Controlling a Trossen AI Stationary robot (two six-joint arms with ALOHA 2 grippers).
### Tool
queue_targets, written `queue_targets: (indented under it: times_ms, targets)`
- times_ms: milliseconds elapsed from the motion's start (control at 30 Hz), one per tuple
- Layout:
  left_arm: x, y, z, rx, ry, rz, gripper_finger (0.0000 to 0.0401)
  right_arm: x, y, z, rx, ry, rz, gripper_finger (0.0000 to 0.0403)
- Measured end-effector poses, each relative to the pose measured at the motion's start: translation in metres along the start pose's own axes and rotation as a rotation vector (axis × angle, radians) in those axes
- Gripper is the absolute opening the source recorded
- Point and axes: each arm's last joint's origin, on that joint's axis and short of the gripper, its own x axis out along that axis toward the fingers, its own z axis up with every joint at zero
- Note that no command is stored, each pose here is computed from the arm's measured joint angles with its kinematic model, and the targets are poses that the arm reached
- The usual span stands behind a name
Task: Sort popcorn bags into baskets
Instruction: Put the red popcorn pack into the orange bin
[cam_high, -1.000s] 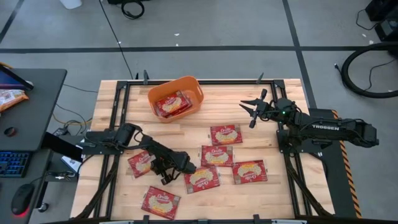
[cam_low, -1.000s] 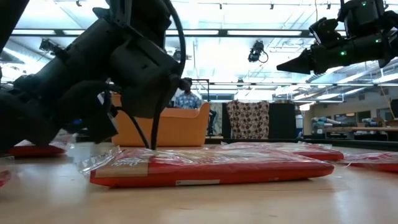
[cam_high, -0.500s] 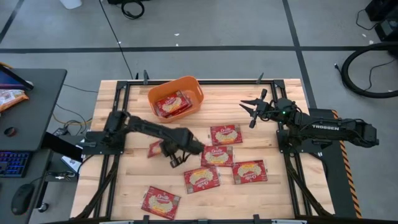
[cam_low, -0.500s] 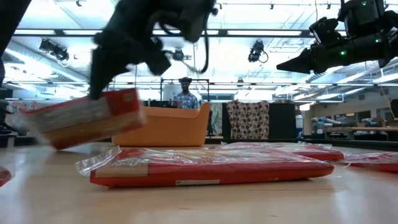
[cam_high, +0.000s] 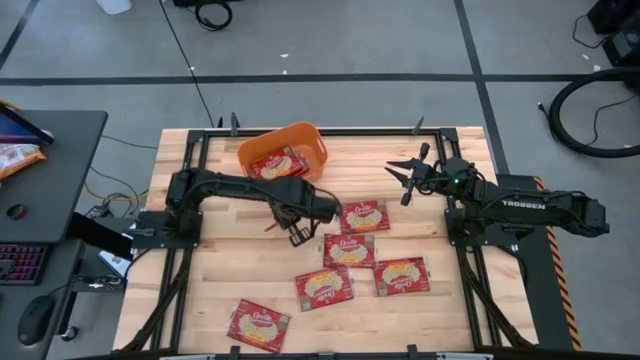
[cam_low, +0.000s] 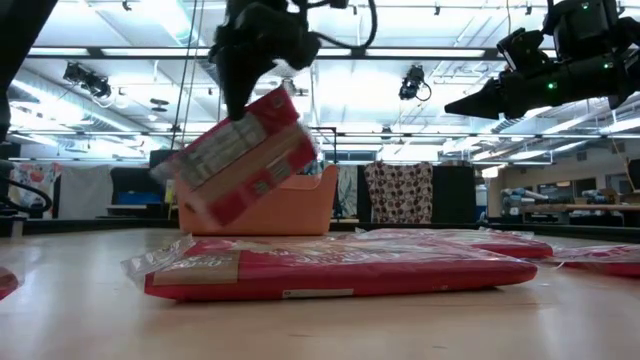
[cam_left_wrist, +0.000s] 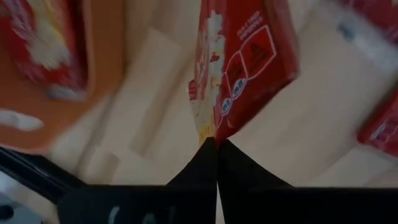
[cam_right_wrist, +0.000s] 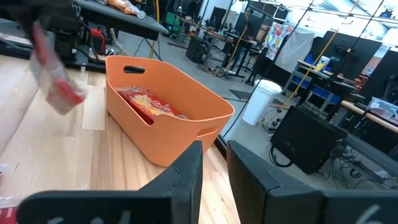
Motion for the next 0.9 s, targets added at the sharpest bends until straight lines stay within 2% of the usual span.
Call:
queue_targets:
  times_ms: [333, 633, 767, 900]
  targets:
    - [-0.043, 0.04, 0.027, -0.035, -0.189, -0.027, 0.0, 0.0, 0.0, 0.0, 0.0, 0.002, -0.001, 0.0079]
    - [-0.07, 0.098, 0.024, -0.157, -0.303, 0.025, 0.0, 0.001, 0.0, -0.001, 0.007, 0.003, 0.004, 0.0079]
    - [-0.067, 0.127, 0.03, -0.206, -0.297, 0.049, 0.0, 0.001, 0.001, -0.001, 0.007, 0.003, 0.009, 0.0079]
    - [-0.043, 0.149, 0.037, -0.224, -0.206, 0.091, 0.0, 0.001, 0.0, 0.0, 0.01, -0.002, 0.007, 0.0079]
